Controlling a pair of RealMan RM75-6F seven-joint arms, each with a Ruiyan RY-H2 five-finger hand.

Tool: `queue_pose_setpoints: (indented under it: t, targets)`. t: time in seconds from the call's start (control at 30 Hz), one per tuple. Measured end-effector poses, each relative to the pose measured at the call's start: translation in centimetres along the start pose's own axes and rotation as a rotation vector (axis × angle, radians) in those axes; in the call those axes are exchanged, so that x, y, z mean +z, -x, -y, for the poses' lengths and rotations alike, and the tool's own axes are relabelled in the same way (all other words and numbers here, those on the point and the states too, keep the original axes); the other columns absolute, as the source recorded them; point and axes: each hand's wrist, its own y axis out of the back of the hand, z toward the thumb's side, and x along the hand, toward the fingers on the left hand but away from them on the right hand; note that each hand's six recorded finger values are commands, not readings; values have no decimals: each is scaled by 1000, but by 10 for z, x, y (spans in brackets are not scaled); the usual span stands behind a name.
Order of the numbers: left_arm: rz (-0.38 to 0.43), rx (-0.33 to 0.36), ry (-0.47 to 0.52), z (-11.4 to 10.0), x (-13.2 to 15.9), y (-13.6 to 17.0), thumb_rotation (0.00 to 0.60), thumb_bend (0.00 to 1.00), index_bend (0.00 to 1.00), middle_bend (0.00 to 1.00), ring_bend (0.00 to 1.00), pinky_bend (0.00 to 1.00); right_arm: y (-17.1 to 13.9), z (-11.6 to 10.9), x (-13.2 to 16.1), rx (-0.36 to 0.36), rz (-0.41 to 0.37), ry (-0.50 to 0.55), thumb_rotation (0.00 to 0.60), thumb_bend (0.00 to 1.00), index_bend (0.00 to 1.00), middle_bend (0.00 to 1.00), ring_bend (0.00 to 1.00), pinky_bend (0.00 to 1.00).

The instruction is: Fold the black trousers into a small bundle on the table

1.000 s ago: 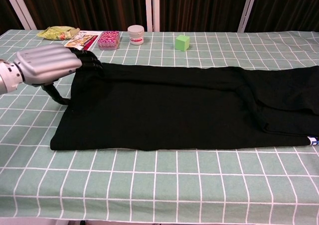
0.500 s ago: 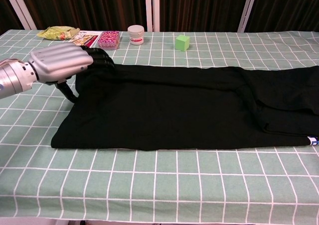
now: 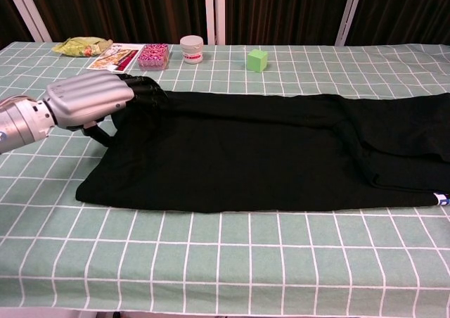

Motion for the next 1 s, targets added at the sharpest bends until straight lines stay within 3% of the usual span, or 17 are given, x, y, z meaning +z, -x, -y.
queue_pose_setpoints:
  t: [0.33, 0.57, 1.0]
  targets:
    - [-14, 26, 53, -2, -4, 6, 600, 375, 441, 183, 102, 206, 0, 3, 0, 4, 3, -1, 600, 176, 137, 135, 110, 157]
    - [-21, 38, 117, -2, -3, 7, 600, 563, 529, 201, 103, 201, 1, 5, 0, 5, 5, -7, 600, 176, 138, 134, 109, 145]
    - [-56, 73, 129, -4, -12, 17, 600, 575, 587, 228, 103, 202, 1, 4, -1, -7, 7, -6, 600, 176, 138, 134, 109, 137]
